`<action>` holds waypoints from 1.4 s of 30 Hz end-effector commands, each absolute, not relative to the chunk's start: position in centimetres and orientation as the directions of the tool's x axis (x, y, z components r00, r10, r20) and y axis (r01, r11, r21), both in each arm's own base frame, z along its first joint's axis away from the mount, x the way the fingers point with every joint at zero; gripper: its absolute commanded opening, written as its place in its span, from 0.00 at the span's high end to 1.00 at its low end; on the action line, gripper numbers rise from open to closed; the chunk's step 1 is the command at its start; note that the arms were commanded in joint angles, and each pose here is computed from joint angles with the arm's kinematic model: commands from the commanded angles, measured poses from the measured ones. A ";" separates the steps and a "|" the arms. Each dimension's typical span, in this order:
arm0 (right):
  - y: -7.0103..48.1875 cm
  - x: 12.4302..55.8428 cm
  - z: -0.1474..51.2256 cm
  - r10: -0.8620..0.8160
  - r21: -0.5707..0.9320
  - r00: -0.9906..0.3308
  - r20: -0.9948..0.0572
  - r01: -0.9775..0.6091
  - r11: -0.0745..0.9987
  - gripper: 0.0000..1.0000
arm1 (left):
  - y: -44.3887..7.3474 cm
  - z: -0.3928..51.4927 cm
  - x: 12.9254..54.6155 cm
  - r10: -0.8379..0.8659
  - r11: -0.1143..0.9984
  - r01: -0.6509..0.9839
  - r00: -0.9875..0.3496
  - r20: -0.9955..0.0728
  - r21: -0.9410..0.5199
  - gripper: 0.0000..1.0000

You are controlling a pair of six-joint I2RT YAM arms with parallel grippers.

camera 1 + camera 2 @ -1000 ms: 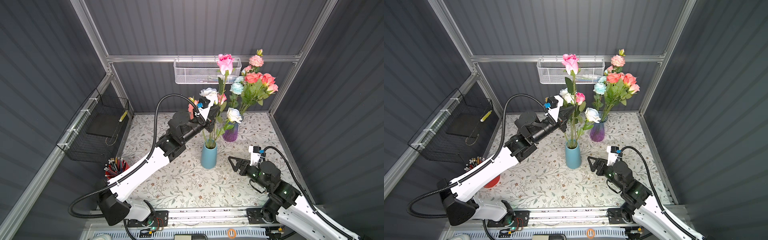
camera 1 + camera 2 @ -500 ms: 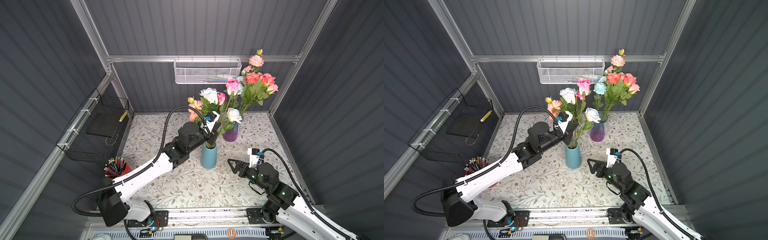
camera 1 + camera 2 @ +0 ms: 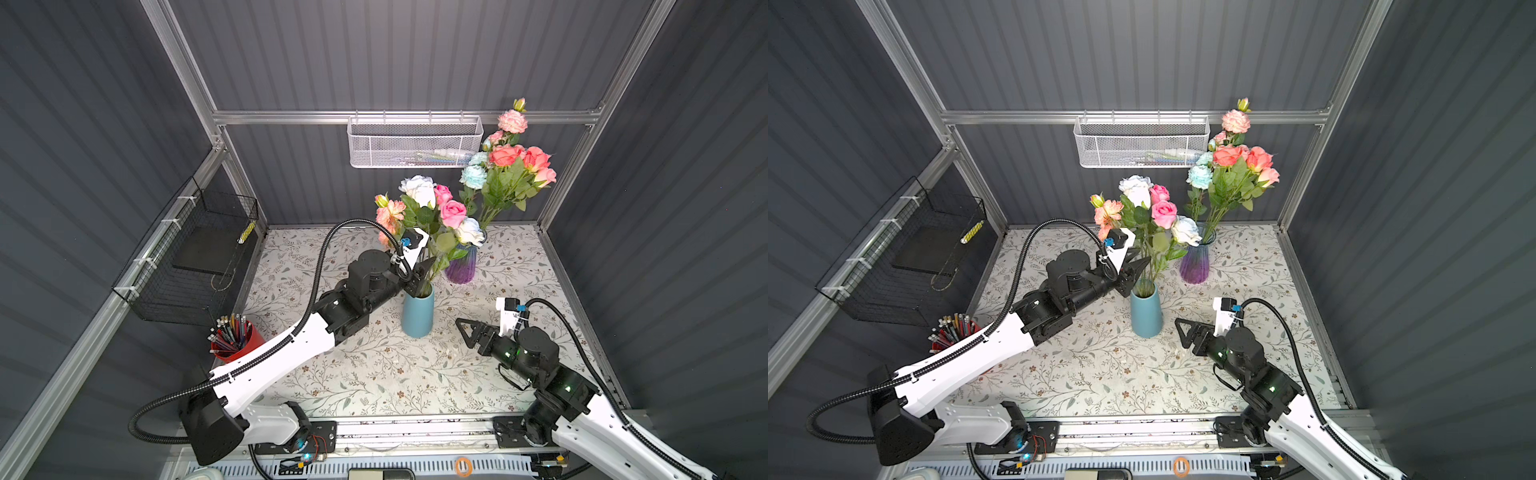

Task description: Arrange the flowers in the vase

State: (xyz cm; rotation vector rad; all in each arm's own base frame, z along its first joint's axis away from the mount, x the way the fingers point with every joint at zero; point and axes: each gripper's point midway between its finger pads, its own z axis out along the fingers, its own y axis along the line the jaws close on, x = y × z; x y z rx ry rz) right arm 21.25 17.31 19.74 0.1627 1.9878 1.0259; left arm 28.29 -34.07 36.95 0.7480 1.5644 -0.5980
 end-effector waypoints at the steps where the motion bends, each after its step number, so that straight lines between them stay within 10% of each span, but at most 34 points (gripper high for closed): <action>1: 17.5 21.1 20.1 0.468 0.726 -0.615 -0.634 -0.267 0.634 0.19 | -32.8 36.9 27.6 0.118 0.676 0.737 -0.080 -0.990 0.021 0.58; 19: 14.9 21.0 22.9 0.302 0.518 -0.566 -0.767 -0.269 0.812 0.16 | -17.5 32.8 23.6 0.035 0.922 0.375 -0.325 -0.945 -0.094 0.36; 22: 14.2 20.7 24.0 0.269 0.477 -0.547 -0.793 -0.283 0.832 0.11 | -13.2 30.4 22.0 -0.042 0.964 0.221 -0.419 -0.907 -0.147 0.00; 35: 8.3 23.3 26.0 0.281 0.306 -0.400 -0.873 0.001 0.952 0.01 | -8.8 24.8 22.0 0.005 0.999 -0.039 -0.544 -0.839 0.031 0.01; 42: 8.1 25.2 23.5 0.036 0.049 -0.297 -0.954 -0.035 0.998 0.01 | -13.6 20.1 24.2 0.337 0.936 0.253 -0.428 -0.839 0.247 0.00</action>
